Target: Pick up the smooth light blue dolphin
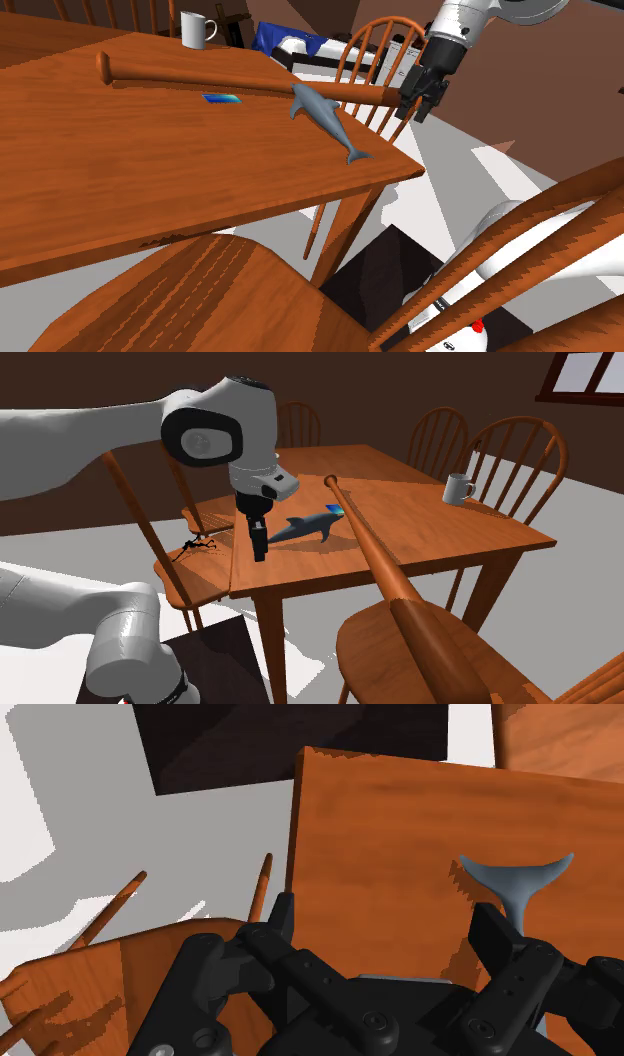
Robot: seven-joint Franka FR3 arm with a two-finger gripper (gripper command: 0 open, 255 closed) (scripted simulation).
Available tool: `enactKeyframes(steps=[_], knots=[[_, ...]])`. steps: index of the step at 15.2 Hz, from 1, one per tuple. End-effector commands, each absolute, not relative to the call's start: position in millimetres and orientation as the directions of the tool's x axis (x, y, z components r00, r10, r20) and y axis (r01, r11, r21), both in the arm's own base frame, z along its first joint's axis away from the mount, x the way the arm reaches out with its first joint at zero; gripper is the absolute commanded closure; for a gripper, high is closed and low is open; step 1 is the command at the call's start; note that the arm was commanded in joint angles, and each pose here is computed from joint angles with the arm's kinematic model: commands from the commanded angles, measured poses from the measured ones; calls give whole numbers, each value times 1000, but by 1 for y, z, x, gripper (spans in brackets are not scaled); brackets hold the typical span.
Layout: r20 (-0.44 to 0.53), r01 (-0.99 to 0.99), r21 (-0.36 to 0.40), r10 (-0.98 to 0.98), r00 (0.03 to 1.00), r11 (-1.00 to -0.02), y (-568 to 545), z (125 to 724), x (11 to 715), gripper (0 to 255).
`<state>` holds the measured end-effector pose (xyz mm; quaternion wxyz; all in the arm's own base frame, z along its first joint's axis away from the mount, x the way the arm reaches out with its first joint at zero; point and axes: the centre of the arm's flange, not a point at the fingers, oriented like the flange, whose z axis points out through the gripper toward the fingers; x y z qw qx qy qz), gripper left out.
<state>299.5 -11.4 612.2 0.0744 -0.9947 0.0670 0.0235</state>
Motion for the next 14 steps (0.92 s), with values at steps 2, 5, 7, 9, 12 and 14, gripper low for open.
enactKeyframes(steps=[2,5,7,9,12,14], knots=[[-51,-134,-142,-128,991,-981,-4,613,310,0],[-35,-124,-135,-121,992,-983,18,617,342,0],[-24,-118,-131,-116,993,-984,33,619,363,0],[-13,-112,-126,-111,994,-986,47,621,383,0],[3,-103,-118,-104,995,-988,70,625,415,0],[14,-96,-113,-99,995,-989,85,628,435,0]])
